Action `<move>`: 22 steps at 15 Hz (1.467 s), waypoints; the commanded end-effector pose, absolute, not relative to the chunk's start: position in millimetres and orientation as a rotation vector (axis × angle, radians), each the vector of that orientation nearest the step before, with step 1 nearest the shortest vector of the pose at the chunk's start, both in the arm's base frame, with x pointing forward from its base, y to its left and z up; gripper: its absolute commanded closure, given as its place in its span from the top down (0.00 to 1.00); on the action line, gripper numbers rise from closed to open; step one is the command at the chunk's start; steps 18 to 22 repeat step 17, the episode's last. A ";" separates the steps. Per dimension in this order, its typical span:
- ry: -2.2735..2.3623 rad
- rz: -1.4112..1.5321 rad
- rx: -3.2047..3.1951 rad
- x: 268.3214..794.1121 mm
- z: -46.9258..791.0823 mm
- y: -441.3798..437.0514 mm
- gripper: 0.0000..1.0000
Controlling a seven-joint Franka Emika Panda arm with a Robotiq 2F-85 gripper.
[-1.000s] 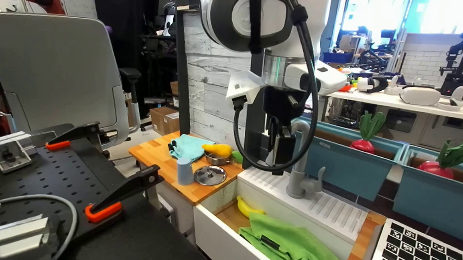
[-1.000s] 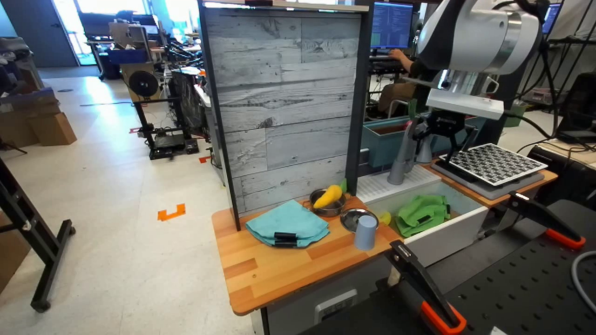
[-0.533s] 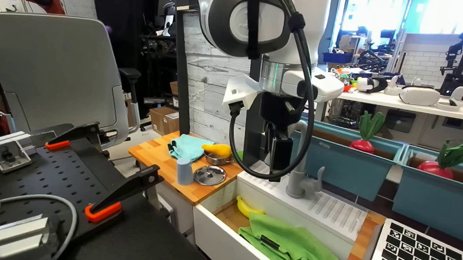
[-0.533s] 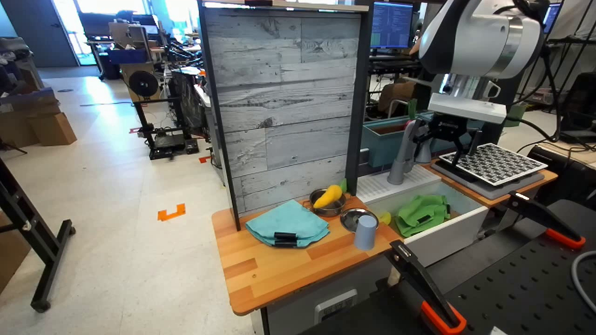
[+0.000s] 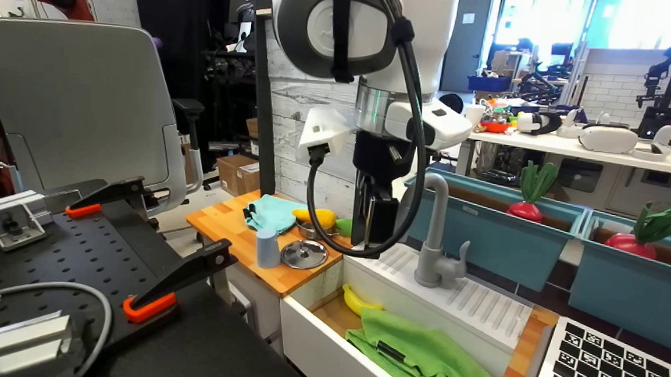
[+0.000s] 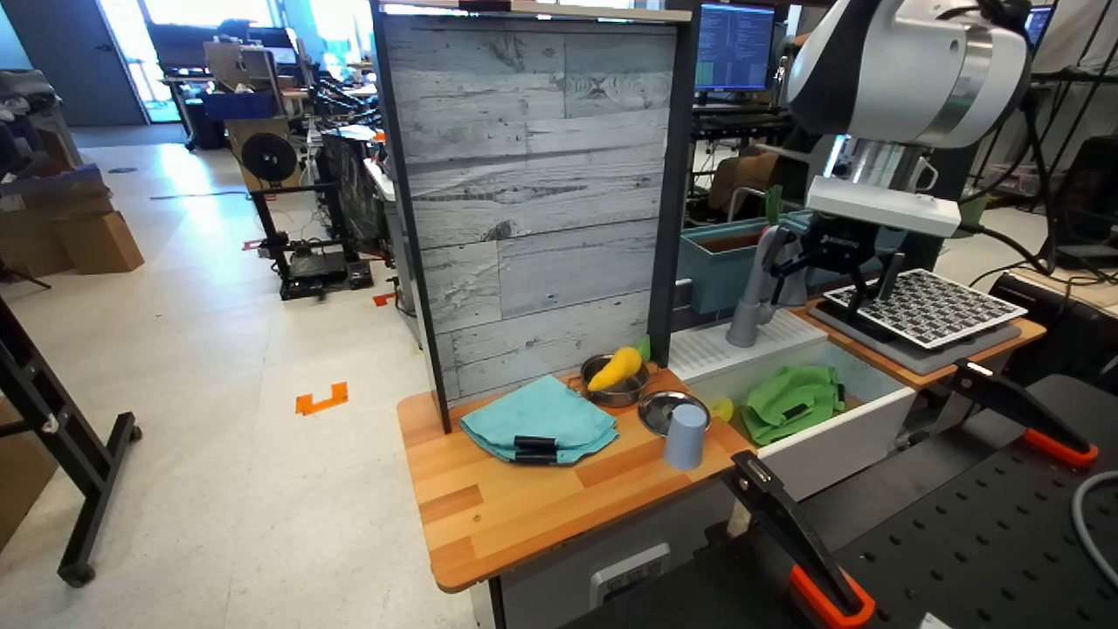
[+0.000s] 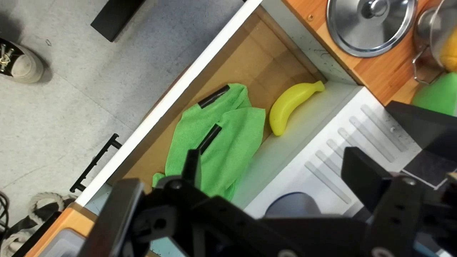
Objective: Put the plush in the bowl, wipe the counter with the blue towel and move the faucet to the center
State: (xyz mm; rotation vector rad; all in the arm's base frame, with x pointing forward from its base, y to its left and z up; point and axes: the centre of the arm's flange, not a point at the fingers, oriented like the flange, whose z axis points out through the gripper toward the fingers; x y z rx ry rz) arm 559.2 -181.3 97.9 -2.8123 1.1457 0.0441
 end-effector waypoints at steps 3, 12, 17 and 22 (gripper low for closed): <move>1.025 0.082 -2.812 523.2 160.3 -158.2 1.00; 1.011 0.090 -2.807 523.1 175.6 -154.7 1.00; 1.013 0.102 -2.808 522.6 170.3 -154.7 1.00; 1.013 0.102 -2.808 522.6 170.3 -154.7 1.00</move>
